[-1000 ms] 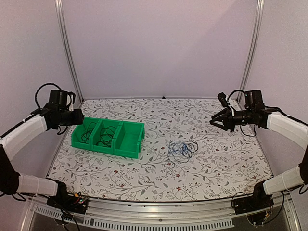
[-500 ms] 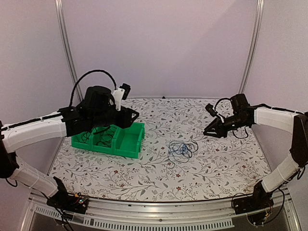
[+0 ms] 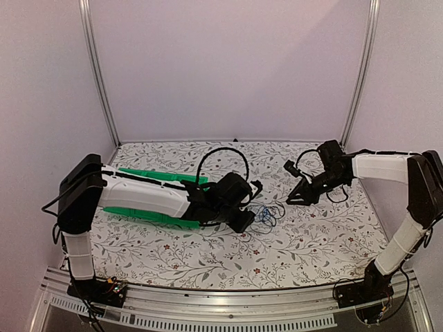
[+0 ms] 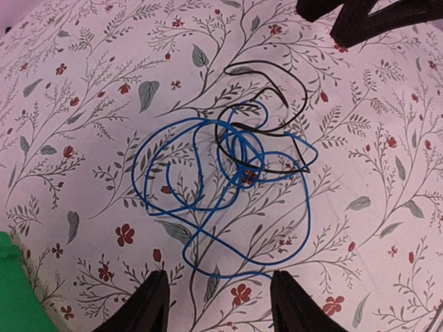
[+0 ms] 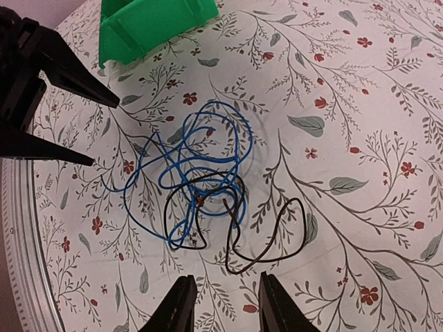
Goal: Untangle the cables
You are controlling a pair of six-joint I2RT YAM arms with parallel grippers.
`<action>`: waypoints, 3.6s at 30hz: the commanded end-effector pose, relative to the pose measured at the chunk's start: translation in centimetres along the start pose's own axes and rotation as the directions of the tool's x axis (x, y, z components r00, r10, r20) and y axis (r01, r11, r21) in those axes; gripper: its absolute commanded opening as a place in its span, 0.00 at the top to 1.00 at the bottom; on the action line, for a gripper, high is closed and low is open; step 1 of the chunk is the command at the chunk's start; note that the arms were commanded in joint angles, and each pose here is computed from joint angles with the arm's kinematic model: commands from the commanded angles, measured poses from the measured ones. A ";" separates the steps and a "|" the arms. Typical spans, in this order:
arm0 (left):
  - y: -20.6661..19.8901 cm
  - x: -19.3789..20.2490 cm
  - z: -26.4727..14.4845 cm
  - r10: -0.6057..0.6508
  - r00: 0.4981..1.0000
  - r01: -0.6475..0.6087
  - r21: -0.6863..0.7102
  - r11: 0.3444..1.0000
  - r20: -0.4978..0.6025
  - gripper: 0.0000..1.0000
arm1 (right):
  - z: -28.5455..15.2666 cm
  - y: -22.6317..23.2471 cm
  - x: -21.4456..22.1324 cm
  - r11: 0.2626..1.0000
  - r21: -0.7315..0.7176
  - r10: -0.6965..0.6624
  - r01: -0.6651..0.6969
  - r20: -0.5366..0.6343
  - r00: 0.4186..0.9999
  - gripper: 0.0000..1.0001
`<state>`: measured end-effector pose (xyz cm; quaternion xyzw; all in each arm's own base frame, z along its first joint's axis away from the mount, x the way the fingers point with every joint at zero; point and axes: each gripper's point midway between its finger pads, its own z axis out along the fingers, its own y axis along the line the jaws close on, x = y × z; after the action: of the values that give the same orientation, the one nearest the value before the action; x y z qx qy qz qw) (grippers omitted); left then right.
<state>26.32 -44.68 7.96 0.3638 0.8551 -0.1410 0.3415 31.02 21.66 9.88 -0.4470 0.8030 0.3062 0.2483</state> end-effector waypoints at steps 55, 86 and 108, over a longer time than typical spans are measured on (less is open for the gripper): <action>0.6 -10.8 4.9 -0.313 0.865 0.268 0.165 0.949 0.392 0.48 | -1.0 3.3 -3.2 0.974 -0.215 0.087 -0.069 0.074 0.993 1.00; 4.8 -9.2 -2.4 -0.429 0.750 0.381 0.202 0.902 0.503 0.42 | -1.8 4.0 -3.8 0.973 -0.228 0.056 -0.031 0.103 0.993 1.00; -2.9 -13.6 1.5 -0.796 0.603 0.521 0.734 0.436 0.045 0.63 | -2.1 3.5 -3.6 0.989 -0.145 0.000 0.014 0.098 0.995 1.00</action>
<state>30.19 -54.22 13.48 0.0659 0.7697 -0.5758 0.2677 29.74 23.48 14.47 -0.4411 0.7706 0.3881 0.2469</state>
